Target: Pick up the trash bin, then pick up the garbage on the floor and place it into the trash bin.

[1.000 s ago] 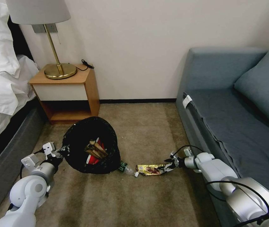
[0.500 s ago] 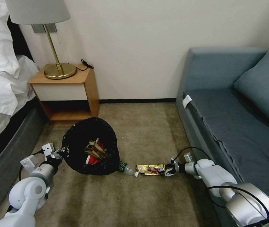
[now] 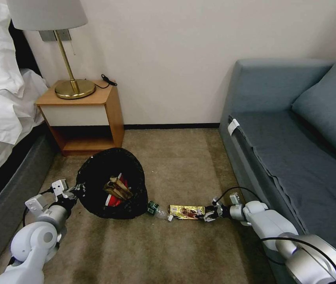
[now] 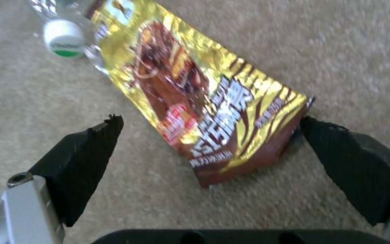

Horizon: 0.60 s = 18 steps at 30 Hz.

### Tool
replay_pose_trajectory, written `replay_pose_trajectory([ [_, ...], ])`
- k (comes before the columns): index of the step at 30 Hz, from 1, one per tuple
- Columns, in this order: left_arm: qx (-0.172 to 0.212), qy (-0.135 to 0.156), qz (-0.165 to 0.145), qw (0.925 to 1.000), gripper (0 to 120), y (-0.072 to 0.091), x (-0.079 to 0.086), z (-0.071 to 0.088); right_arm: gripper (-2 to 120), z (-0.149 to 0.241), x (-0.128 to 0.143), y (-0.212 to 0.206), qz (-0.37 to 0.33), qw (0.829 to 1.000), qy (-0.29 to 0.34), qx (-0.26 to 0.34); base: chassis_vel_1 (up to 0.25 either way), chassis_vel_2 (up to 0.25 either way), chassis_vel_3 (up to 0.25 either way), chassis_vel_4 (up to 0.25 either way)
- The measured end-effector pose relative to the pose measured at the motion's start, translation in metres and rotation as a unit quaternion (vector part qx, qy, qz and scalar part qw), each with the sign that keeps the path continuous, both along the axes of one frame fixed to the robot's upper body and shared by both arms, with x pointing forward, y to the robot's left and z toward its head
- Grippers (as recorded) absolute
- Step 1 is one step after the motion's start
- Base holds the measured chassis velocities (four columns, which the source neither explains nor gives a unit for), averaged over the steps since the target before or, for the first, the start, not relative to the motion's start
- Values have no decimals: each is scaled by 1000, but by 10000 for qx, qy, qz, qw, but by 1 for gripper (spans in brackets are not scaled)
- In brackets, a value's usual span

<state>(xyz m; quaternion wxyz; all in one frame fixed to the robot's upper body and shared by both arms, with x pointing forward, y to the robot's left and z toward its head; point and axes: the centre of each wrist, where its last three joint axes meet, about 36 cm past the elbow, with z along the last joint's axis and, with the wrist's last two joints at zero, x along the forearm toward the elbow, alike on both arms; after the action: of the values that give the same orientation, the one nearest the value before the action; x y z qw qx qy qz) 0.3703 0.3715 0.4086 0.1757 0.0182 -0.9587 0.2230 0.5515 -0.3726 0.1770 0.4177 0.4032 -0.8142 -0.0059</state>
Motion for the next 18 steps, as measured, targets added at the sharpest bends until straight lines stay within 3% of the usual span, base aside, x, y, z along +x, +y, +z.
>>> replay_pose_trajectory([
  [12,23,-28,-3,10000,3,2,1,-2,96,-7,-4,7,-147,9997,-76,-154,0,0,0,0],
  [13,33,-27,-6,10000,3,2,1,-3,87,-7,-3,11,-173,9997,-108,-148,0,0,0,0],
  [16,40,-24,-9,10000,3,2,1,-3,82,-8,-3,13,-184,9997,-122,-144,0,0,0,0],
  [18,45,-19,-1,10000,3,2,1,-5,73,-8,-3,15,-211,9996,-138,-160,0,0,0,0],
])
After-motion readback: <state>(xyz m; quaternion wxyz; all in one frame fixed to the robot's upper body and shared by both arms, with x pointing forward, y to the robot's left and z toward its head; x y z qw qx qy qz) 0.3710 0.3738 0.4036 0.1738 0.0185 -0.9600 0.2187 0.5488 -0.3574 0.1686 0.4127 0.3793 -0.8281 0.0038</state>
